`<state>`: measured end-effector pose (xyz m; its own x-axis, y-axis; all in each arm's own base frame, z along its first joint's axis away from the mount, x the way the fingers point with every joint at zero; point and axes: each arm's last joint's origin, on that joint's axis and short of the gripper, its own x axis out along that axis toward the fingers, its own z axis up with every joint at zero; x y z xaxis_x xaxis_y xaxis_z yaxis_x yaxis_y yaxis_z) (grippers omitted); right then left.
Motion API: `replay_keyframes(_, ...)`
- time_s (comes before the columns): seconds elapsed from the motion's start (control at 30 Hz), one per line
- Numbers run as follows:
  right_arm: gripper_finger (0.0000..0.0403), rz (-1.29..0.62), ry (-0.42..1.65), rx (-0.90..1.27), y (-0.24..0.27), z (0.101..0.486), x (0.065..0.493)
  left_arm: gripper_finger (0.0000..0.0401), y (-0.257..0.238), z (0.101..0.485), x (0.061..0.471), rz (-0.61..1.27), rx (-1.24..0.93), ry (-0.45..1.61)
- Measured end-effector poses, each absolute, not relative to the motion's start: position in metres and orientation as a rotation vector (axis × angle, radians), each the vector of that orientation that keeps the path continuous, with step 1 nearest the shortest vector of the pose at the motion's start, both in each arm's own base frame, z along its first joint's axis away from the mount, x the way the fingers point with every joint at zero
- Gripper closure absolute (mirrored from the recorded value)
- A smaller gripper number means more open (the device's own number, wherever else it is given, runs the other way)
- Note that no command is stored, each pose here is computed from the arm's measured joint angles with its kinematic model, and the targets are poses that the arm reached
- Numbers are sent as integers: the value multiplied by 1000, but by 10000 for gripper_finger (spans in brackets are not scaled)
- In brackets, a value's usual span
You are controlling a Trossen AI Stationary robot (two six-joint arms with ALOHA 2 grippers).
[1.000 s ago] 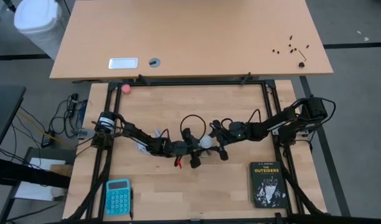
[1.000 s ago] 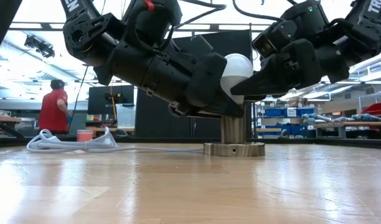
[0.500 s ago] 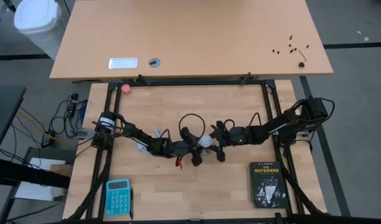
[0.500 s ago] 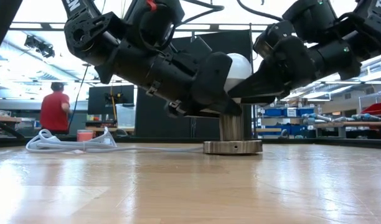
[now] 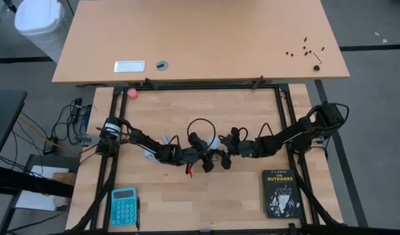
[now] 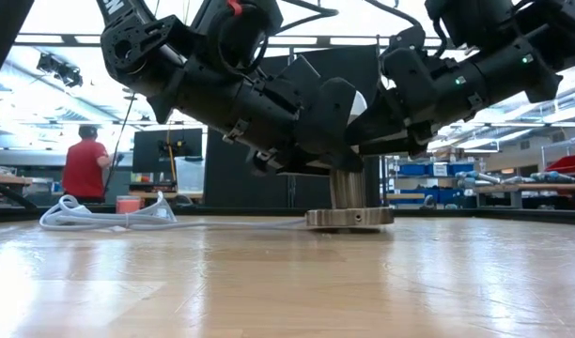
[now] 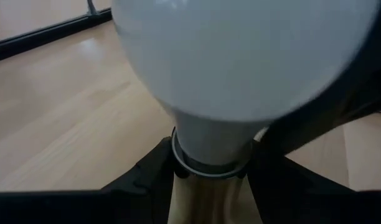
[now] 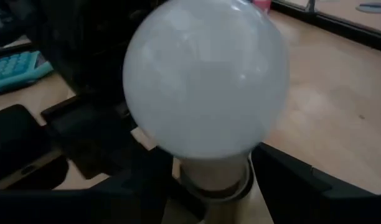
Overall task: Screw lightbulb
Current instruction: Insert the white lightbulb into the silver lamp
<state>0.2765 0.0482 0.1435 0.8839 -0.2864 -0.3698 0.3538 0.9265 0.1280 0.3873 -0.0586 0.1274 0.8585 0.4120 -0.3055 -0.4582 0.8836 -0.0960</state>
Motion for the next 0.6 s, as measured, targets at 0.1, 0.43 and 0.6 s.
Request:
replay_keyframes(0.1, 174, -316, 357, 178, 49, 144, 277, 223, -59, 127, 387, 460, -166, 283)
replay_keyframes(0.43, 135, -217, 424, 94, 46, 144, 275, 223, -62, 126, 387, 440, -160, 297)
replay_keyframes(0.6, 104, -171, 499, 73, 41, 152, 266, 223, -61, 126, 386, 455, -165, 298)
